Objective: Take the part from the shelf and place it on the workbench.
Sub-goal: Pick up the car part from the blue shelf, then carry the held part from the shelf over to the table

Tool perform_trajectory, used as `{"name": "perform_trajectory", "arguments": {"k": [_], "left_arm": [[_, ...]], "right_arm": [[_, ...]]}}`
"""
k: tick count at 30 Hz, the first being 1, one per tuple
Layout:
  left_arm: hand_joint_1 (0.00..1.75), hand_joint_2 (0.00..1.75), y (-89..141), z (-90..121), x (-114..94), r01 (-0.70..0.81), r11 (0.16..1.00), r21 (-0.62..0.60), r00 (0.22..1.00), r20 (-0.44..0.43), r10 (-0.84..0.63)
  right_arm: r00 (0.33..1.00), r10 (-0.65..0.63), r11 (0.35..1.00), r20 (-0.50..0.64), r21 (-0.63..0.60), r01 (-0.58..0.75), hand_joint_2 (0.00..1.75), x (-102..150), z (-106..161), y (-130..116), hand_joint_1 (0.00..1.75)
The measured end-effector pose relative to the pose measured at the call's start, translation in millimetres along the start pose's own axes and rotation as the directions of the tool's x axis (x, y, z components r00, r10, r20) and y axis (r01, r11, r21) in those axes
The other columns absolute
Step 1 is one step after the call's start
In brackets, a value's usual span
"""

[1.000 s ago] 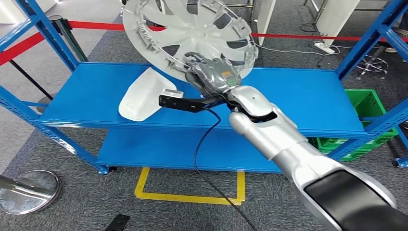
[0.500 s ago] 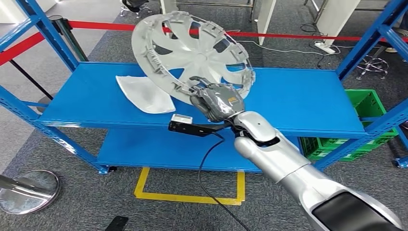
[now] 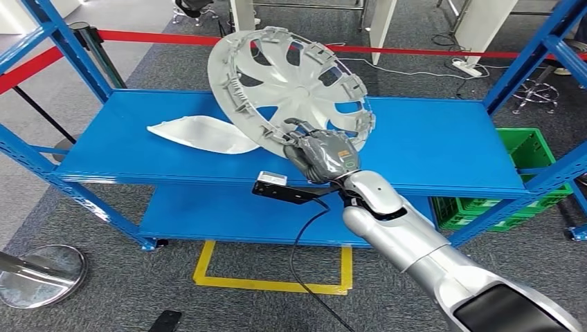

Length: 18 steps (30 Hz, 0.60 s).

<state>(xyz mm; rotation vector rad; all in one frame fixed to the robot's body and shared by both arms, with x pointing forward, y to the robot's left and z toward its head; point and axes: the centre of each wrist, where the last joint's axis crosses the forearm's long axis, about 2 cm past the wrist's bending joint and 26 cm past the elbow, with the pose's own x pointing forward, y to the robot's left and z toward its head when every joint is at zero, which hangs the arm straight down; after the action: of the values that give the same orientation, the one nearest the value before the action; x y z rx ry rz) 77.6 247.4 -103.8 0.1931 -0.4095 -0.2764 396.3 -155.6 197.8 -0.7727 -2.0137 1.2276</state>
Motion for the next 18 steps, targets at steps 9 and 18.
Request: {"name": "perform_trajectory", "arguments": {"k": [9, 18], "left_arm": [[0.0, 1.75, 2.2, -0.8, 0.9, -0.001, 1.0, 0.0, 1.0, 0.003, 0.001], [0.0, 1.75, 1.9, -1.4, 4.3, 0.002, 1.0, -0.003, 1.0, 0.012, -0.002]], "right_arm": [[1.0, 0.002, 1.0, -0.002, 0.0, -0.002, 1.75, 0.0, 0.3, 0.1, 1.75], [1.0, 0.0, 1.0, -0.01, 0.014, 0.0, 1.75, -1.0, 6.2, 4.8, 1.75]]}}
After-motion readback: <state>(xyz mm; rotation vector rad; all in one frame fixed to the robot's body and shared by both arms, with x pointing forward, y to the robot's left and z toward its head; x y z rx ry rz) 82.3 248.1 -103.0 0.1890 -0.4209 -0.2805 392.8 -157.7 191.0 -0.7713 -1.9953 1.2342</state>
